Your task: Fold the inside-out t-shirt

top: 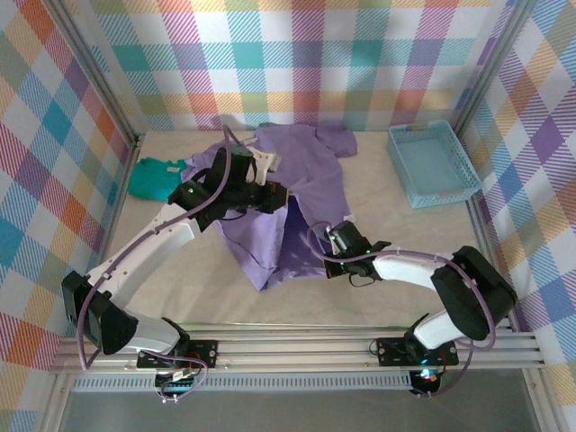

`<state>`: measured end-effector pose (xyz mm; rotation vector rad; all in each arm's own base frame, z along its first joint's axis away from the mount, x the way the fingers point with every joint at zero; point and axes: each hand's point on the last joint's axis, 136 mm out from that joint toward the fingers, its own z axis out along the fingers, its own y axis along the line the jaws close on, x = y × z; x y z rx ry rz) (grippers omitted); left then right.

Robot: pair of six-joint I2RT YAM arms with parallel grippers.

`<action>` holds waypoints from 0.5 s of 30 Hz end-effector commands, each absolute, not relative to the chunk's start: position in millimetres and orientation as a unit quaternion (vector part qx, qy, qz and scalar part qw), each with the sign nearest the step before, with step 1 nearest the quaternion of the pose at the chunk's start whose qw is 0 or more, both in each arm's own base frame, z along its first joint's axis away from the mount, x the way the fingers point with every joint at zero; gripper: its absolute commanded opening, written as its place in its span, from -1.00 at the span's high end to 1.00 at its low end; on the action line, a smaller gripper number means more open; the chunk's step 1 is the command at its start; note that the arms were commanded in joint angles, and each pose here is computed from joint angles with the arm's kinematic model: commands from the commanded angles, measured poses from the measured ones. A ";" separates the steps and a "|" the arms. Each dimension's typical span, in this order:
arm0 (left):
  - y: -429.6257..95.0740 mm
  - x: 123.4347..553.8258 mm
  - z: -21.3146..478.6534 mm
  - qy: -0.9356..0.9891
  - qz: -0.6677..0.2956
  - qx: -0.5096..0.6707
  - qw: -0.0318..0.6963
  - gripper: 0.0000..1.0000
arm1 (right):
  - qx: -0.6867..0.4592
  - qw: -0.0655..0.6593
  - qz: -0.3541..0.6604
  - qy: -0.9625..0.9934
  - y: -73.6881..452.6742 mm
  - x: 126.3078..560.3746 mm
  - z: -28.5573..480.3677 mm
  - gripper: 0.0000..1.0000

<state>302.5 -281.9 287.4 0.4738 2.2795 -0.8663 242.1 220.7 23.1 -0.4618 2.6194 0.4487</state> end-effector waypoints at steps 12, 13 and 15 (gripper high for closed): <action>-283.0 284.1 323.3 0.855 -0.347 0.202 0.330 1.00 | -0.380 0.460 0.151 0.788 318.2 296.8 84.9 0.16; -282.9 283.4 323.2 0.856 -0.346 0.203 0.327 1.00 | -0.384 0.467 0.140 0.784 320.4 301.9 81.5 0.16; -281.5 282.5 322.1 0.858 -0.341 0.207 0.324 1.00 | -0.374 0.483 0.113 0.784 319.6 316.1 77.3 0.17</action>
